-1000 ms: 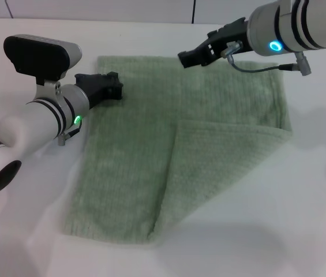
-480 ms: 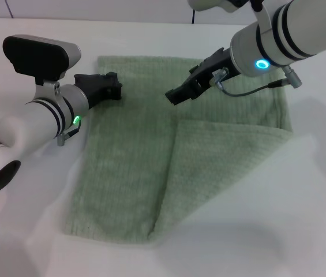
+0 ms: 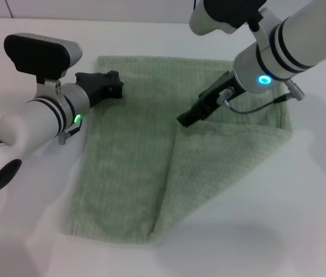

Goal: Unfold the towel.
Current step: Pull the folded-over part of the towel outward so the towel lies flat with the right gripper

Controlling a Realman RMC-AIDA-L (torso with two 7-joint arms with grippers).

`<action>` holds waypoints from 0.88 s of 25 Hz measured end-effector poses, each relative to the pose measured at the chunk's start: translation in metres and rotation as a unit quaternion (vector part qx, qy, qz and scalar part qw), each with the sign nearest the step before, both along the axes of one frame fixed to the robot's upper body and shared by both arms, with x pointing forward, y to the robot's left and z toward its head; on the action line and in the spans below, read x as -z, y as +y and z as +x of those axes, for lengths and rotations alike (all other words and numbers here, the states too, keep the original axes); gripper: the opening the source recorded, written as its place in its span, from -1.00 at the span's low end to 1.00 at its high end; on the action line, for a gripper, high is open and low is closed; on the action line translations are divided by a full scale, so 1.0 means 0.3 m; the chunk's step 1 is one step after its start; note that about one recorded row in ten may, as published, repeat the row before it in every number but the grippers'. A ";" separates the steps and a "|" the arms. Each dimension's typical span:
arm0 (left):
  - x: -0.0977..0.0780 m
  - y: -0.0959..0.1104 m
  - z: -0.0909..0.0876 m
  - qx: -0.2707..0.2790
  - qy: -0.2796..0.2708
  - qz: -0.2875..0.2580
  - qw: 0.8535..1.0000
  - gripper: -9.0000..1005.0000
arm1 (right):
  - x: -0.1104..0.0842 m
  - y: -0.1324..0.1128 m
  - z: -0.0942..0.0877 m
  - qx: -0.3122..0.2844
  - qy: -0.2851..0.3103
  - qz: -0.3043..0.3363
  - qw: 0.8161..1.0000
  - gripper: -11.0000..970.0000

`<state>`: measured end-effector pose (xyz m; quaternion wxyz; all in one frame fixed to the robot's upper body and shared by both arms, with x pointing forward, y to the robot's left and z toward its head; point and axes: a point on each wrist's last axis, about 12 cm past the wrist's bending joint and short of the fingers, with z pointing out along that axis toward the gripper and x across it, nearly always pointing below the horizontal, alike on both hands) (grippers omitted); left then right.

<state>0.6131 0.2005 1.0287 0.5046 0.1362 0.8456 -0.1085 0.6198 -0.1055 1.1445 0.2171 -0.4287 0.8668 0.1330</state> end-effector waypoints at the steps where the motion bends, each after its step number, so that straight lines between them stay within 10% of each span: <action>1: 0.000 0.000 0.000 0.000 0.000 0.000 1.000 -0.95 | 0.000 0.000 0.000 0.000 0.000 0.000 1.000 0.58; 22: -0.003 -0.008 -0.001 0.003 -0.002 -0.003 1.000 -0.95 | 0.063 0.006 0.001 -0.029 0.014 0.010 0.999 0.48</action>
